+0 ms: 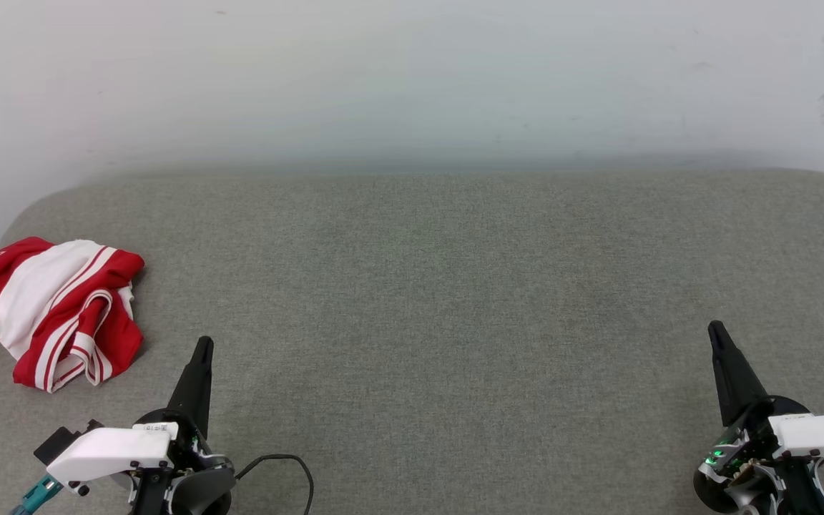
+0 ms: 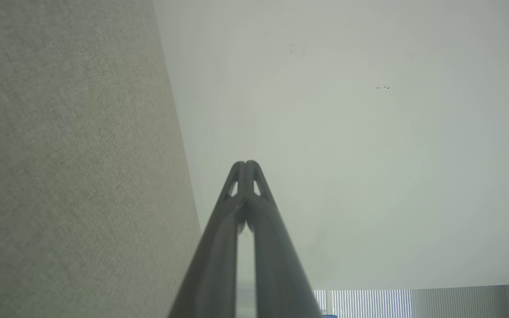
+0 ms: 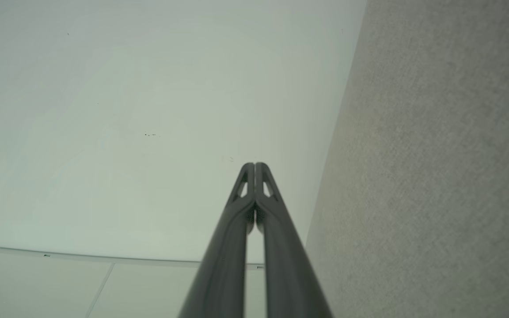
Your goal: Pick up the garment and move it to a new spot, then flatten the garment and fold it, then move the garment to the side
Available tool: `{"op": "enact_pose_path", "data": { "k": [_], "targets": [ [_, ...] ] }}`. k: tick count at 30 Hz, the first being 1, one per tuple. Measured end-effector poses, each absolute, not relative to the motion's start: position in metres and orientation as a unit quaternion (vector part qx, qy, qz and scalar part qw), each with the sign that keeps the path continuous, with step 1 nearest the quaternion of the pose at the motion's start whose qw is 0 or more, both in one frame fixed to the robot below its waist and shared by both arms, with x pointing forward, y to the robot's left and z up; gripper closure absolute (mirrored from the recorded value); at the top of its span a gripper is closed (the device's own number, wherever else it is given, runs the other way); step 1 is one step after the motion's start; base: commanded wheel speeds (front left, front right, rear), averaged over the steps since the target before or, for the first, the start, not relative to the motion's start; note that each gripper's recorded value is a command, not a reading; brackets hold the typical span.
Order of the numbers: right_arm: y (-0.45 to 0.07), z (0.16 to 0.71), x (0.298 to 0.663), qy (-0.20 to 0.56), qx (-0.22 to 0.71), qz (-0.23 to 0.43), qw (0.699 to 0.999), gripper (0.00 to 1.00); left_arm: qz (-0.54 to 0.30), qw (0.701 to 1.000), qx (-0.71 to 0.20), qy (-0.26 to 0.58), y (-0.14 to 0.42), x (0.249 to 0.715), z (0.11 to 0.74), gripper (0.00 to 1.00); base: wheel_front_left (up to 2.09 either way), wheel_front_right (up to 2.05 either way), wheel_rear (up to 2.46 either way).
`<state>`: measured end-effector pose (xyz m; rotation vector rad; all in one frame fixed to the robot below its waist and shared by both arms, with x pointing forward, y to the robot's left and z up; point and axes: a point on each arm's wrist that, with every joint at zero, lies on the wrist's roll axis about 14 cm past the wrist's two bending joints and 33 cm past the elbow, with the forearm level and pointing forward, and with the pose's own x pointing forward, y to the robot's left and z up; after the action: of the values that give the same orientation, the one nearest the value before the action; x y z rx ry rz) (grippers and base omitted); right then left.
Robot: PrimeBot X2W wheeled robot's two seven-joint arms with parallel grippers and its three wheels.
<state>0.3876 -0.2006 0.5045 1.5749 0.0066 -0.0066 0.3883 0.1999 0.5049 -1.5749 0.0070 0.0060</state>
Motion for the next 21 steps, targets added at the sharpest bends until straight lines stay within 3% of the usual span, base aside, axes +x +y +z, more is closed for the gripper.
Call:
{"op": "enact_pose_path", "data": {
  "k": [18, 19, 21],
  "targets": [
    [-0.201, 0.505, 0.388, 0.003, 0.709, -0.003, 0.706, 1.0, 0.003, 0.706, -0.709, 0.003, 0.2, 0.388, 0.505, 1.0, 0.0, 0.0, 0.0],
    [-0.201, 0.503, 0.387, 0.005, 0.709, -0.005, 0.705, 0.0, 0.005, 0.705, -0.709, 0.005, 0.2, 0.388, 0.503, 0.0, 0.0, 0.0, 0.0],
    [-0.201, 0.492, 0.382, 0.016, 0.709, -0.017, 0.704, 0.0, 0.016, 0.704, -0.71, 0.017, 0.199, 0.383, 0.492, 0.0, 0.0, 0.0, 0.0]
  ]
}}
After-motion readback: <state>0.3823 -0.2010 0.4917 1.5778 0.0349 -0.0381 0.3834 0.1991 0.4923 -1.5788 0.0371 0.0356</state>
